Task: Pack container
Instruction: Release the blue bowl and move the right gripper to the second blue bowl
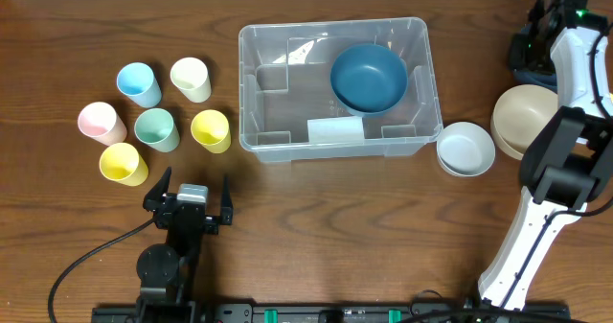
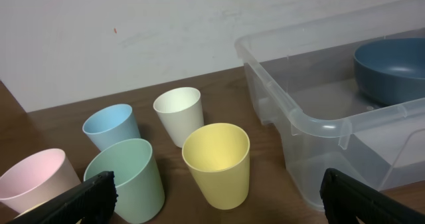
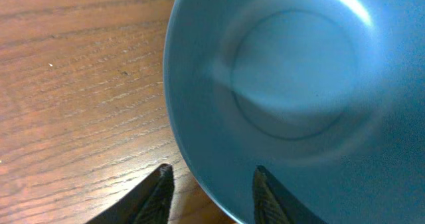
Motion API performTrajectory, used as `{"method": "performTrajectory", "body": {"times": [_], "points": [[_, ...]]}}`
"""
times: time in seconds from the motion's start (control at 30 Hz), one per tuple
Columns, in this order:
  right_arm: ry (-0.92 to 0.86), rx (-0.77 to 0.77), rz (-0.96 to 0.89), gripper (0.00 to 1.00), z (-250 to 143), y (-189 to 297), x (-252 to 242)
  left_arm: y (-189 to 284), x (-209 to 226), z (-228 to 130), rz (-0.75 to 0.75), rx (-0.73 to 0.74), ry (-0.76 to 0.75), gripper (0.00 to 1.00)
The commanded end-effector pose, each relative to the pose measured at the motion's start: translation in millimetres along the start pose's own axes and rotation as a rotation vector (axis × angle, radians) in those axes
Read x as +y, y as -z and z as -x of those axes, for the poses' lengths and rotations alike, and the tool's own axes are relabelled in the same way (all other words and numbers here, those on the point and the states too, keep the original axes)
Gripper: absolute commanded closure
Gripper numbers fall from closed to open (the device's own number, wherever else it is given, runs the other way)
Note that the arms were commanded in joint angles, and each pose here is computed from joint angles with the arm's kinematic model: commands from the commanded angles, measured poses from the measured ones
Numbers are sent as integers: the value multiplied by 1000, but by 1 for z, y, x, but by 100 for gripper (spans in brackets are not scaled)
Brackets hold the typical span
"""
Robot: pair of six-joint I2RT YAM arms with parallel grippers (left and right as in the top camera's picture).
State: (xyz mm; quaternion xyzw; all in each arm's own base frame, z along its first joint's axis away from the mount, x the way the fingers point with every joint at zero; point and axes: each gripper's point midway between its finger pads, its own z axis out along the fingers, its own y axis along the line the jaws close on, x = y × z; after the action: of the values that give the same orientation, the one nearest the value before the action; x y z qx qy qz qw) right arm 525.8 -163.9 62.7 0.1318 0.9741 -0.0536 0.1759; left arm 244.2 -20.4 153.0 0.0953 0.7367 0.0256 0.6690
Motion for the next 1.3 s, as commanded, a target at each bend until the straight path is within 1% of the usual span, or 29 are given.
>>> {"method": "performTrajectory", "body": {"times": [0.0,0.17,0.33,0.57,0.9,1.27], "points": [[16,27,8,64,-6,-17,1,-1,-4,-15,-18,43,-1,2],[14,27,7,67,-6,-21,1,-1,-4,-15,-18,43,-1,2],[13,14,7,77,-3,-21,1,-1,-4,-15,-18,43,-1,2],[13,3,7,81,0,-22,1,-1,-4,-15,-18,43,-1,2],[12,-13,6,99,3,-22,1,-1,-4,-15,-18,43,-1,2],[11,-66,4,99,18,-16,1,-1,-4,-15,-18,43,-1,2]]}}
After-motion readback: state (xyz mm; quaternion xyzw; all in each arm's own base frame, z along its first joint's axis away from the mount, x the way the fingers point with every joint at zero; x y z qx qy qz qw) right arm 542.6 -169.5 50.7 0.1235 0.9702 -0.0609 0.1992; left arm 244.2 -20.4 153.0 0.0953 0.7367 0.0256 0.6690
